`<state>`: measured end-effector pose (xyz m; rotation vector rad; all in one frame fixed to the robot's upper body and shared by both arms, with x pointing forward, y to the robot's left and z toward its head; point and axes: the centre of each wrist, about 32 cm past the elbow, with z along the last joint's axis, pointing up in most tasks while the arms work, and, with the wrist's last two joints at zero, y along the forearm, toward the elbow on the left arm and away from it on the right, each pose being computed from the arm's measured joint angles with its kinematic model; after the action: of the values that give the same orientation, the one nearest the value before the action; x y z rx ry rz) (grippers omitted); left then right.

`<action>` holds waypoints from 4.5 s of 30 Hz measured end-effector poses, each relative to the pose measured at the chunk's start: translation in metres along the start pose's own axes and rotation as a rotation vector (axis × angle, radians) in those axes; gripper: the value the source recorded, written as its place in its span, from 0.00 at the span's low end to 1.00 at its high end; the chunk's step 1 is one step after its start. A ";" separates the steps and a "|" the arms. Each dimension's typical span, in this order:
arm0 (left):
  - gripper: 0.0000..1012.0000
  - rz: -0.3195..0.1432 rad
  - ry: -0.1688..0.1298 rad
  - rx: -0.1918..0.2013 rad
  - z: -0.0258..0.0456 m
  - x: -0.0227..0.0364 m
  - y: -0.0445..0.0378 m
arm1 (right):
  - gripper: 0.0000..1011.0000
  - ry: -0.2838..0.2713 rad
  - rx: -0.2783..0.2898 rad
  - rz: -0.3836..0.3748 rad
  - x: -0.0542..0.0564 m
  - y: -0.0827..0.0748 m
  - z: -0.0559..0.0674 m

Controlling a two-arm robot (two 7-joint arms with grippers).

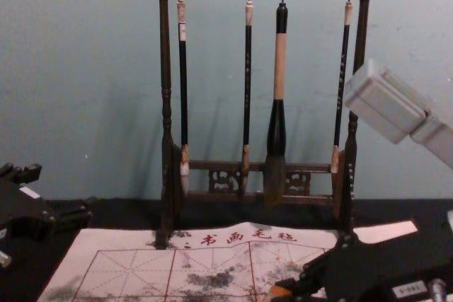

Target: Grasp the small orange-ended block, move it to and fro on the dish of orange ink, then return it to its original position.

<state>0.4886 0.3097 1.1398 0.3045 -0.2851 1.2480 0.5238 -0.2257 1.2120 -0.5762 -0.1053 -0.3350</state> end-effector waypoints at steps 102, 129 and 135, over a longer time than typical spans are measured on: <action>0.99 0.000 0.000 0.000 0.0000 0.0000 0.0000 | 0.09 0.024 -0.027 -0.037 0.021 0.007 0.005; 0.99 0.000 0.000 0.000 0.0000 0.0000 0.0000 | 0.09 0.063 0.002 0.020 0.005 -0.004 -0.004; 0.99 0.000 0.000 0.000 0.0000 0.0000 0.0000 | 0.09 0.058 0.005 0.032 0.004 0.000 -0.001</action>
<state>0.4886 0.3097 1.1398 0.3045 -0.2850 1.2479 0.5277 -0.2272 1.2118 -0.5622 -0.0408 -0.3205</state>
